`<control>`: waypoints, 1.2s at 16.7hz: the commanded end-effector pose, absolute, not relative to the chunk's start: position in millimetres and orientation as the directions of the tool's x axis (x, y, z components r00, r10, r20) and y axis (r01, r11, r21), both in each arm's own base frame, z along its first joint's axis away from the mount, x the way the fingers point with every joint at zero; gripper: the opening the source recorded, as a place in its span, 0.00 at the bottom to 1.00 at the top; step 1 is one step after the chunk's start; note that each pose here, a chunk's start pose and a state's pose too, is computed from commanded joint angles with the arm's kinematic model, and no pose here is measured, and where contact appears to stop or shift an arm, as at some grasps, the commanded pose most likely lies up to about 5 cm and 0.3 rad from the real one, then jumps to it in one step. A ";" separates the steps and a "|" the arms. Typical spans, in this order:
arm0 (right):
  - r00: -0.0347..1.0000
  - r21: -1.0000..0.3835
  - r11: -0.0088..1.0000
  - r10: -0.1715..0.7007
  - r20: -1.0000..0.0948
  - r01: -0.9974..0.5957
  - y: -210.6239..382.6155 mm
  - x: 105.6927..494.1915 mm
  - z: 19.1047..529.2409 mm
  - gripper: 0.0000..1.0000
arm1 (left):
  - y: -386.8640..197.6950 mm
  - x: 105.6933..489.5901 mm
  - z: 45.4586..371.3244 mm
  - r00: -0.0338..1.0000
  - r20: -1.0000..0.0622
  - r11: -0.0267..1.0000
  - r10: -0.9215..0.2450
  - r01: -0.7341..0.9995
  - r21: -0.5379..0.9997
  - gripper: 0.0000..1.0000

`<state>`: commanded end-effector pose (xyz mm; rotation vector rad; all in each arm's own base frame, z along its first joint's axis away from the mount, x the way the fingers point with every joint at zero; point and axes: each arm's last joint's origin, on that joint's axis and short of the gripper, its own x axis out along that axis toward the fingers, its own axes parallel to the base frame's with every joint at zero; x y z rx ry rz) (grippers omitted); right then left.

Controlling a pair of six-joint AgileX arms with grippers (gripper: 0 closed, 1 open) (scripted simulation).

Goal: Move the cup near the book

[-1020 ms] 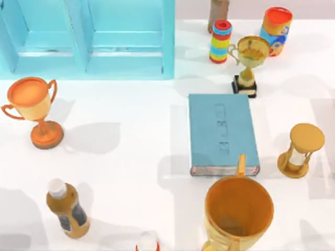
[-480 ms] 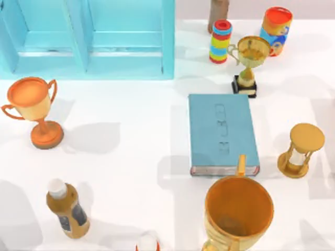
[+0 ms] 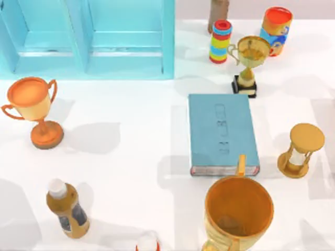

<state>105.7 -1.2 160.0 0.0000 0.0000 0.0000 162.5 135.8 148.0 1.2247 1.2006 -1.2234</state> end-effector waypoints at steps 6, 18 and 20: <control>1.000 0.000 1.000 0.000 0.000 0.000 -1.2 105.7 160.0 1.00 | 135.8 162.5 148.0 0.000 -1.000 -0.020 0.001 1.000 0.000 0.47; 1.000 0.000 1.000 0.000 0.000 0.000 -1.2 105.7 160.0 1.00 | 135.8 162.5 148.0 0.000 -1.000 -0.020 0.001 1.000 0.000 0.00; 1.000 0.000 1.000 0.000 0.000 0.000 -1.2 105.7 160.0 1.00 | 135.8 162.5 148.0 0.000 -1.000 -0.020 0.001 1.000 0.000 0.00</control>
